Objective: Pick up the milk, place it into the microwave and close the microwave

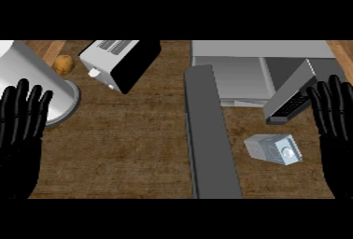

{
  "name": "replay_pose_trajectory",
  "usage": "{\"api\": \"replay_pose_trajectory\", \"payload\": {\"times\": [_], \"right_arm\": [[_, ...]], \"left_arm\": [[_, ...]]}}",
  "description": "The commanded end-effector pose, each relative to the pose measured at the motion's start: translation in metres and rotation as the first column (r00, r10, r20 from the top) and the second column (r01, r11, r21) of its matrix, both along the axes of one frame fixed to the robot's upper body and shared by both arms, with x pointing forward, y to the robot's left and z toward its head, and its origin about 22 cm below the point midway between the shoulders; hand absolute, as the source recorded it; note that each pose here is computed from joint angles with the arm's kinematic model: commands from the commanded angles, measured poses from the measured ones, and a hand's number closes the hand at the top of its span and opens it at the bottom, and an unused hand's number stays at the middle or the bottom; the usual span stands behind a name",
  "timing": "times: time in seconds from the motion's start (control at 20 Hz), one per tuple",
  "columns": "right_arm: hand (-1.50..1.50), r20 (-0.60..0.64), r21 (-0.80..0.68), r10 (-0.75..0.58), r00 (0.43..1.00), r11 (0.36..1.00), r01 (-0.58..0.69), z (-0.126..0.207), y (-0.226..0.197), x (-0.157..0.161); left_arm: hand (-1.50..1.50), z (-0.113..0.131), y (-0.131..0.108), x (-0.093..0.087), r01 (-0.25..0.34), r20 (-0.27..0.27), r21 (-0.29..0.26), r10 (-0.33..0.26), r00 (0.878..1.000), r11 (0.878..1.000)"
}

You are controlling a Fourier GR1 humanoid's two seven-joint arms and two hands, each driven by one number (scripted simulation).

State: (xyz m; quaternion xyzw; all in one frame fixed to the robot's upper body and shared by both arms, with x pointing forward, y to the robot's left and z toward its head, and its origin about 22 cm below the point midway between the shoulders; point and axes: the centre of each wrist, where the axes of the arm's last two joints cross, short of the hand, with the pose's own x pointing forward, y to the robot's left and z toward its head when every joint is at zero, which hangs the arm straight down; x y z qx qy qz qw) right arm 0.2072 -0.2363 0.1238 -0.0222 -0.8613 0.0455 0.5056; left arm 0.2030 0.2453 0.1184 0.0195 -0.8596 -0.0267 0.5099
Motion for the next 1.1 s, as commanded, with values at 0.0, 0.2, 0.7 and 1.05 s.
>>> {"api": "replay_pose_trajectory", "payload": {"times": [0.0, 0.2, 0.7, 1.05], "right_arm": [[-1.5, 0.063, 0.057, 0.003, 0.998, 0.998, -0.006, -0.009, 0.009, -0.006], [-1.5, 0.192, 0.14, -0.009, 0.981, 0.99, -0.019, -0.027, -0.022, -0.03], [-1.5, 0.231, 0.34, 0.23, 0.945, 0.891, -0.3, -0.046, 0.008, -0.082], [-1.5, 0.214, 0.314, 0.114, 0.97, 0.933, -0.178, -0.056, -0.019, -0.094]], "left_arm": [[-1.5, -0.002, -0.001, -0.005, -0.038, 0.012, 0.018, 0.038, 0.999, 0.999], [-1.5, 0.001, 0.006, 0.021, -0.061, 0.018, 0.036, 0.06, 0.998, 0.997], [-1.5, -0.04, 0.01, -0.031, -0.079, -0.143, -0.078, 0.068, 0.987, 0.994], [-1.5, -0.04, -0.009, -0.058, -0.084, -0.138, -0.088, 0.071, 0.988, 0.993]]}}
